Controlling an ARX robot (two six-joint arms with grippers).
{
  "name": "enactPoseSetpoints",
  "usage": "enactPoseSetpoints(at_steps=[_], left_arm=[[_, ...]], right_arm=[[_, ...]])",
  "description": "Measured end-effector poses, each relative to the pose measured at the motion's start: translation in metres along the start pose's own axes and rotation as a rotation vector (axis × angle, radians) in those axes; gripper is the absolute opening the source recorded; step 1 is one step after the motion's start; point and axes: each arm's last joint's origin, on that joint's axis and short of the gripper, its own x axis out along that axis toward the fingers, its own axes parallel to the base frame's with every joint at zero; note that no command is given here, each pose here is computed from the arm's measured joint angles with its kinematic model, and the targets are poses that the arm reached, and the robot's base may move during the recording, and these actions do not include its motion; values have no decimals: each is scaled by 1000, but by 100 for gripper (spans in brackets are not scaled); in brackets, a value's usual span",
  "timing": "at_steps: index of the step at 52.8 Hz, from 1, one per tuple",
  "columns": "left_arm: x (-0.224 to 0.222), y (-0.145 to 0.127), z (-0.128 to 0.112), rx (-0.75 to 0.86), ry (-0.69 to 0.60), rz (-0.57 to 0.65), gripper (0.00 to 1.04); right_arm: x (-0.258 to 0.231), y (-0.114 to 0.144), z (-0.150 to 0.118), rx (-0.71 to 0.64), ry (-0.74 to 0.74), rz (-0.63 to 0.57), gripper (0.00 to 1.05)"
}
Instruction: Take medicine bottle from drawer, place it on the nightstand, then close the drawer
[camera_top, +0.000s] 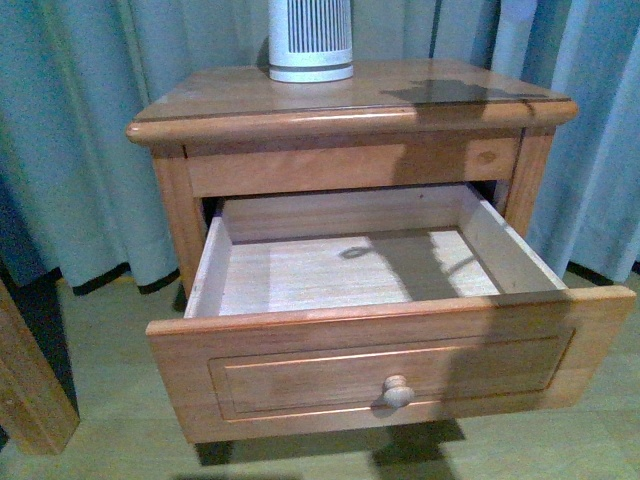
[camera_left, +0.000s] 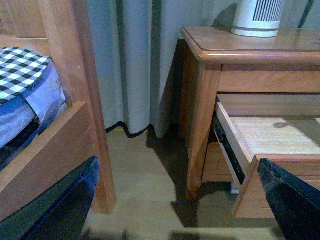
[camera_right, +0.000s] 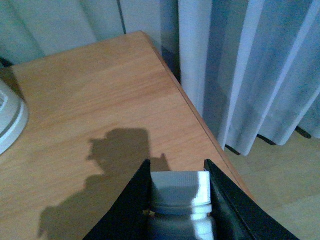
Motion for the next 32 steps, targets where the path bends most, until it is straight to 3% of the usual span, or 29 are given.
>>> enactPoseSetpoints(at_steps=[13,20,27,32], left_arm=[[0,0,0,0,0,0,98],[0,0,0,0,0,0,98],[0,0,0,0,0,0,98],[0,0,0,0,0,0,98]], right_arm=[[50,10,-18,-35,-37,-33,30],[57,16,-31,-34,-50,-17,64],[50,18,-28,-9,-88,53,88],[33,15,-19,9,-134,76,99]])
